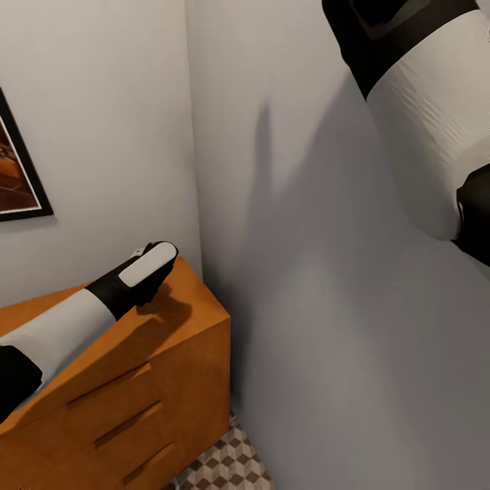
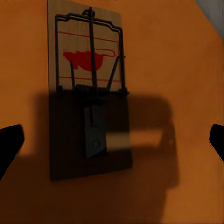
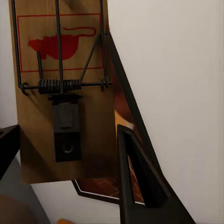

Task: Take the four mousetraps from the cabinet in the bathroom and place them on the bathroom floor. Make sure all four end up on the same floor surface, and ensure that at least two of them are either under or directly next to the same bathroom sink.

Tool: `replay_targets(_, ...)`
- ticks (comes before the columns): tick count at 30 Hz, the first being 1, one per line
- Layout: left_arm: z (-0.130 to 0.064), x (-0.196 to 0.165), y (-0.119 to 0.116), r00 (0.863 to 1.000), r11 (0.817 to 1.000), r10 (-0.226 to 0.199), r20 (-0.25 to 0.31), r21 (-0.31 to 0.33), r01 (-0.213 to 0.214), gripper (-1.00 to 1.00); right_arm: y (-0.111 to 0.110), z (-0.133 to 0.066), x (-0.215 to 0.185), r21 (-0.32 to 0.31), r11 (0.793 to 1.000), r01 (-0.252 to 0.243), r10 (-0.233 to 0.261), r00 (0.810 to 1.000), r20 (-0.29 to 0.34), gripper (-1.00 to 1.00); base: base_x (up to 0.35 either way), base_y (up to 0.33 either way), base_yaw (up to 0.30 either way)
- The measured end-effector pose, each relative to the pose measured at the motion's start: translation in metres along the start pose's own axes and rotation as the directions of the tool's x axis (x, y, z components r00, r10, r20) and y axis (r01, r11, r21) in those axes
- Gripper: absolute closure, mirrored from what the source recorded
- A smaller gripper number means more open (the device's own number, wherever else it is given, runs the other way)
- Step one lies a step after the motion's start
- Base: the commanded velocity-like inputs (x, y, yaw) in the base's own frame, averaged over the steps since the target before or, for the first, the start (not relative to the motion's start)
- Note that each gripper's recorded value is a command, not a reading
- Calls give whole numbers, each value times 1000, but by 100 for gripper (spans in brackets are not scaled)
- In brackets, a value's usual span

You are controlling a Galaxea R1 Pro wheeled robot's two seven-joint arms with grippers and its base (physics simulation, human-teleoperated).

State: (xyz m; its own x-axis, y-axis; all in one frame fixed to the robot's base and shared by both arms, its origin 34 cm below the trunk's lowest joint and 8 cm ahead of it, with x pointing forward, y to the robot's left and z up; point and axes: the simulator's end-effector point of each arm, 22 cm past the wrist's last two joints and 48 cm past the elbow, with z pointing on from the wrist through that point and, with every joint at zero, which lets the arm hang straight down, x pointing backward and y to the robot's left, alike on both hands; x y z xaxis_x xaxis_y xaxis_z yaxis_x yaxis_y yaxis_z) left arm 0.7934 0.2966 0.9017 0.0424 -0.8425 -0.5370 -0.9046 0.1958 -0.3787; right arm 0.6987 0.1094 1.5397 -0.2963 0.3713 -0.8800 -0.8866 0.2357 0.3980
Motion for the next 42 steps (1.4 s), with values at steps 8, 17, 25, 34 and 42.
replay_targets(8, 0, -1, 0, 1000, 1000, 3, 1, 5, -3, -100, -2, 0, 1, 1, 1000, -2, 2, 1000, -1, 100, 0, 0, 0)
replay_targets(17, 1, -4, 3, 1000, 1000, 0, 7, -14, 0, -100, -2, 0, 1, 1, 1000, -3, 3, 1000, -1, 100, 0, 0, 0)
replay_targets(25, 4, -8, 2, 1000, 1000, -15, 15, -18, 15, -100, 6, 0, -2, -17, 1000, -2, 2, 1000, 5, 100, 0, 0, 0)
replay_targets(34, 6, -16, 4, 999, 999, -47, 9, 24, 46, -100, 16, -1, 10, -55, 999, 4, -5, 1000, -26, 100, 0, 0, 0)
replay_targets(42, -5, -53, -7, 997, 997, -62, 45, 45, 60, -100, 15, 0, 14, -35, 999, 23, -24, 999, -28, 100, 0, 0, 0)
